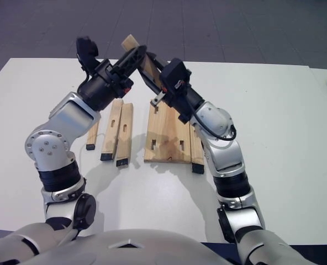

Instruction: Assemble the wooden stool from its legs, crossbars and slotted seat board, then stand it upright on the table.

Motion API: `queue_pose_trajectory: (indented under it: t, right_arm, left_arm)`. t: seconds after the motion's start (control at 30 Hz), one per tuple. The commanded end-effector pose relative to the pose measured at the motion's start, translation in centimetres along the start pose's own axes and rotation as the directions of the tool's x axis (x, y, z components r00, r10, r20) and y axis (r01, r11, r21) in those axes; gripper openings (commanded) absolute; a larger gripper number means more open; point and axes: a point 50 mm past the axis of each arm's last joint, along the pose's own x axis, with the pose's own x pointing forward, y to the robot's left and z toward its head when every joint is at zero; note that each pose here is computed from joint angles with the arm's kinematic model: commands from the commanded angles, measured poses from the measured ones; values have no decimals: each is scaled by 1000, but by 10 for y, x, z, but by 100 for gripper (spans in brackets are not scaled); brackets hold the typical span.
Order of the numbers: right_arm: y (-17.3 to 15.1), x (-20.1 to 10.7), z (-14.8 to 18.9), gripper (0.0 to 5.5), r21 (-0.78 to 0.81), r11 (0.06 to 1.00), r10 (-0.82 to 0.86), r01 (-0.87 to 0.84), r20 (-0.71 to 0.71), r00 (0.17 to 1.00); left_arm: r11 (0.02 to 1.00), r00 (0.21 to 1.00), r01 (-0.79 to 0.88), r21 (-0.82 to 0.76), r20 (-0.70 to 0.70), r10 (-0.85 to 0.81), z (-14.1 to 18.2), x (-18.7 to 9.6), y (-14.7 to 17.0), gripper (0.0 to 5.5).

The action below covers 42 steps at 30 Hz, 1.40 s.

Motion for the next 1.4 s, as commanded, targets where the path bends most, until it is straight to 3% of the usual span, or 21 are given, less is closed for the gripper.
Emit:
queue_pose_trajectory:
  t: [0.03,0.13,0.3,0.4,0.47,0.57,0.7,0.83,0.93,1.07,1.2,1.4]
  right_arm:
    - [1,1,-12,131,-39,999,10,-13,-75,997]
    - [5,0,-25,131,-86,996,24,-37,-149,989]
    - [7,-7,-58,234,-172,984,-16,-44,-336,942]
    - [-7,-25,-84,270,-259,966,-144,17,-482,864]
    - [-15,-36,-90,301,-279,958,-210,72,-506,837]
    - [-23,-50,-87,351,-287,947,-270,140,-486,831]
    - [-41,-61,-72,412,-278,919,-377,278,-422,824]
    - [-63,-57,-56,476,-288,843,-532,454,-329,780]
    - [-72,-47,-49,531,-275,785,-616,555,-253,746]
    - [-77,-33,-44,540,-239,735,-677,635,-199,708]
    - [-76,-34,-46,540,-200,682,-731,703,-198,653]
    - [-79,-42,-51,540,-182,608,-791,773,-223,569]
  left_arm:
    - [996,996,91,-17,6,-91,-2,3,-12,60]
    - [996,996,88,13,14,-88,-1,3,-11,60]
    - [989,1000,25,149,15,-27,4,2,-3,42]
    - [938,978,-198,284,118,170,24,-5,27,42]
    - [880,943,-327,344,176,282,34,-11,45,42]
    - [779,890,-454,433,263,372,48,-29,62,42]
    - [747,872,-489,450,258,415,49,-54,72,42]
    - [711,857,-509,484,206,473,37,-76,80,42]
    - [636,782,-602,483,197,591,30,-97,99,42]
    - [619,747,-644,450,195,635,16,-108,105,42]
    - [672,790,-596,441,173,588,0,-97,96,42]
    - [692,793,-597,406,170,585,-11,-94,92,42]
